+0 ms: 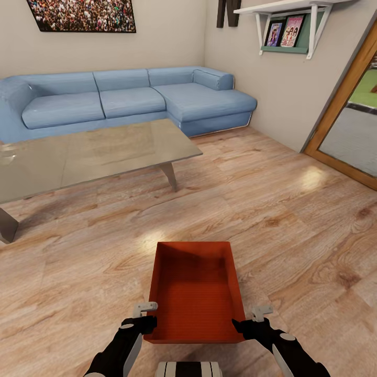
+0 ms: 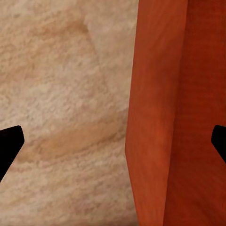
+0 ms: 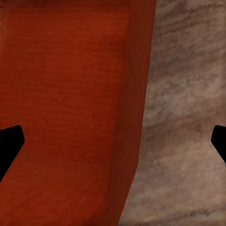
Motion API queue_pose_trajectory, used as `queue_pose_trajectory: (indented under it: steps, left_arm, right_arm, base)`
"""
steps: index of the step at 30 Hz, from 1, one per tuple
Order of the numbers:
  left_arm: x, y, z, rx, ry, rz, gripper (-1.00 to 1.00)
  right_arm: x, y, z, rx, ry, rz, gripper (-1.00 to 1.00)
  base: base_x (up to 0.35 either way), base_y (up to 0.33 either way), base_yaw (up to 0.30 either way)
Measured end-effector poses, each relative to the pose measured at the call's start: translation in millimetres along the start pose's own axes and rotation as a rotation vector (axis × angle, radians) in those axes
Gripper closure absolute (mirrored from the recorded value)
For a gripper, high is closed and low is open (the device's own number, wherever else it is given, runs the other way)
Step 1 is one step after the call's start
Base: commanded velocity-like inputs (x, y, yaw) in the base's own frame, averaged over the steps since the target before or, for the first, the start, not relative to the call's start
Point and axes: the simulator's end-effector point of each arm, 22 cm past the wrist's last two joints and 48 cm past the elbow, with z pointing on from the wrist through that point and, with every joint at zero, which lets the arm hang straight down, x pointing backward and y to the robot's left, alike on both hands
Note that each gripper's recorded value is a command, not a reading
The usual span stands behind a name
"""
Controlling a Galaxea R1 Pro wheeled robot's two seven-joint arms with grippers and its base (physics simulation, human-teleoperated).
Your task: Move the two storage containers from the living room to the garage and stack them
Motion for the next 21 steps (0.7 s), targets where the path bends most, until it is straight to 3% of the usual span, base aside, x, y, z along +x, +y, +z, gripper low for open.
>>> queue_pose_trajectory:
  steps: [16, 21]
  left_arm:
    - [5.5, -0.3, 7.5, 0.002, 0.000, -0.001, -1.00]
    - [3.6, -9.6, 6.5, 0.016, -0.007, 0.040, -1.00]
  right_arm:
    - [5.8, -1.7, 6.6, 0.000, -0.002, 0.000, -1.00]
    - [5.8, -1.7, 6.6, 0.000, -0.002, 0.000, -1.00]
  base:
    - [0.000, 0.000, 0.000]
    - [0.000, 0.000, 0.000]
